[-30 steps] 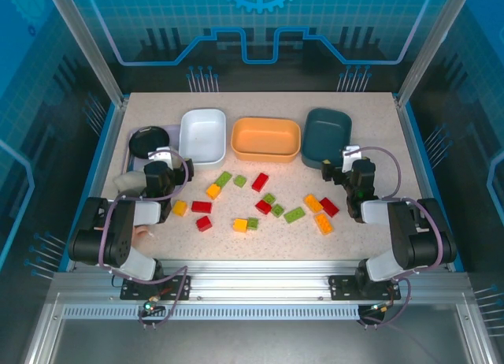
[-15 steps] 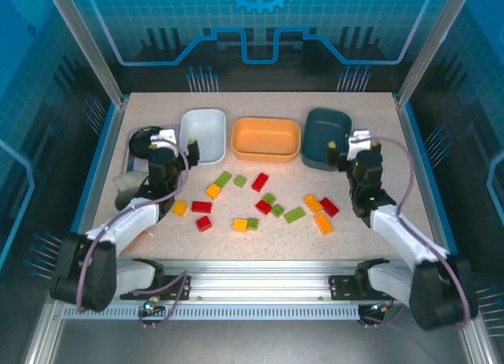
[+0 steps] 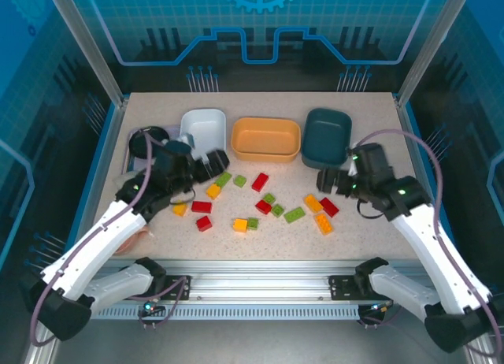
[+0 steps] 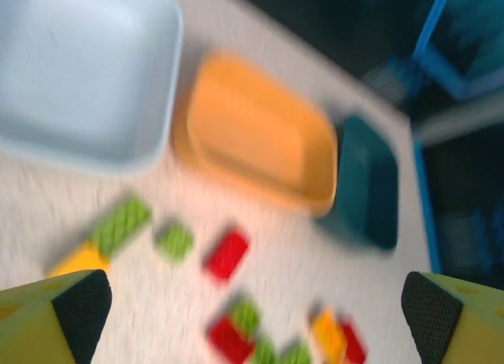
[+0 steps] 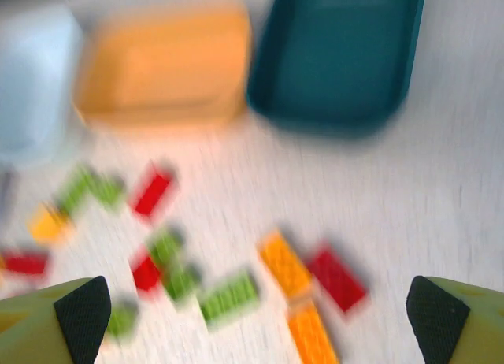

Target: Sort the legos into containers by color

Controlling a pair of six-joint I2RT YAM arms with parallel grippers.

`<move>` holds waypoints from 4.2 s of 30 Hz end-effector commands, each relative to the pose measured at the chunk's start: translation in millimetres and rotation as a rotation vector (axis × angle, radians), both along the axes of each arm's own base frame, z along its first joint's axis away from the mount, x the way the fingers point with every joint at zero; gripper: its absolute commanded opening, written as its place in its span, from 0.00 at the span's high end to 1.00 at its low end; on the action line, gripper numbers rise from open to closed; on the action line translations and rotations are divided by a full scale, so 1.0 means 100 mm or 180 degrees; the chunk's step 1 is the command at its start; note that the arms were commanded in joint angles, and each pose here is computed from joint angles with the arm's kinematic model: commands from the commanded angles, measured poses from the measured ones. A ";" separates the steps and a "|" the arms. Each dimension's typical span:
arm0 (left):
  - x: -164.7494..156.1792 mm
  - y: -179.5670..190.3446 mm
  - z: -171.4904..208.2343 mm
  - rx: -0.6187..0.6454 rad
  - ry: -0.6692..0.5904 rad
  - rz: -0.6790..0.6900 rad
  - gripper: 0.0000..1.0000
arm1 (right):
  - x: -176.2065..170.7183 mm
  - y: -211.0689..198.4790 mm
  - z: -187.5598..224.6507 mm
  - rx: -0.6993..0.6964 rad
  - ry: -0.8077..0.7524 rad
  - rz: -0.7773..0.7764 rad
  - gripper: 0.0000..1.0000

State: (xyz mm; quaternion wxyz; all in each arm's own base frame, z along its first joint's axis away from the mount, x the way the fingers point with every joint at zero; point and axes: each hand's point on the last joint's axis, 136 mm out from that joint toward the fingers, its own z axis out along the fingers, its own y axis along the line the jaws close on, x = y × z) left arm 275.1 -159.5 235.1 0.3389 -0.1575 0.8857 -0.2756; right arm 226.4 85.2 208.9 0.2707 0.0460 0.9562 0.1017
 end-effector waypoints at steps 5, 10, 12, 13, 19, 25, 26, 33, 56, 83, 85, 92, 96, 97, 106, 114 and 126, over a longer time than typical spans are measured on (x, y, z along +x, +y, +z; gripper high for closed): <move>-0.98 0.00 -0.74 0.0040 0.0877 -0.0457 0.01 | -0.73 0.01 -0.82 -0.0353 0.1402 0.0205 0.17; -1.04 0.09 -0.77 0.0048 0.0781 -0.0419 0.01 | -0.64 0.14 -1.18 -0.0431 0.1807 0.0188 0.25; -1.04 0.07 -0.79 0.0014 0.0802 -0.0417 0.01 | -0.59 0.16 -1.30 -0.0466 0.1856 0.0184 0.28; -1.03 0.06 -0.81 0.0006 0.0813 -0.0411 0.01 | -0.55 0.16 -1.34 -0.0519 0.1850 0.0184 0.29; -0.98 0.06 -0.78 -0.0021 0.0742 -0.0372 0.01 | -0.45 0.08 -1.62 -0.0803 0.1991 0.0113 0.29; -0.94 0.04 -0.75 -0.0016 0.0704 -0.0369 0.01 | -0.38 0.09 -1.90 -0.0909 0.2176 0.0149 0.30; -0.93 0.03 -0.74 -0.0018 0.0698 -0.0365 0.01 | -0.37 0.10 -1.94 -0.0931 0.2192 0.0173 0.32; -0.90 0.02 -0.72 -0.0026 0.0668 -0.0348 0.01 | -0.24 0.19 -2.00 -0.0980 0.2168 0.0299 0.54; 0.26 -0.66 0.26 -0.0431 0.0261 -0.0449 0.01 | 2.01 0.08 -0.94 -0.0190 0.1258 -0.0225 0.84; -0.44 0.44 -0.73 0.0576 0.1759 0.0641 0.01 | 1.52 1.18 0.31 0.0501 -0.0404 0.1093 0.10; -0.63 0.53 -0.90 0.0624 0.1970 0.0721 0.01 | 1.12 1.47 0.27 0.0792 -0.0500 0.1554 0.07; -0.92 0.59 -1.51 0.0656 0.2481 0.0795 0.01 | 0.07 1.92 -0.16 0.1096 -0.0338 0.2414 0.04; -0.79 0.49 -1.80 0.0332 0.2493 0.0803 0.01 | -0.05 1.97 -0.30 0.1109 -0.0181 0.2478 0.05; -0.75 0.48 -1.84 0.0322 0.2482 0.0811 0.01 | -0.05 1.98 -0.34 0.1088 -0.0140 0.2489 0.05; -0.62 0.47 -2.10 0.0519 0.2519 0.0714 0.10 | 0.00 2.05 -0.46 0.1035 0.0043 0.2514 0.08; -0.57 0.47 -2.13 0.0533 0.2465 0.0703 0.50 | 0.09 2.04 -0.41 0.1003 -0.0002 0.2356 0.10; 0.00 0.44 -1.03 0.0508 0.1791 0.0653 0.69 | 0.58 1.77 0.16 0.1085 -0.0416 0.1833 0.11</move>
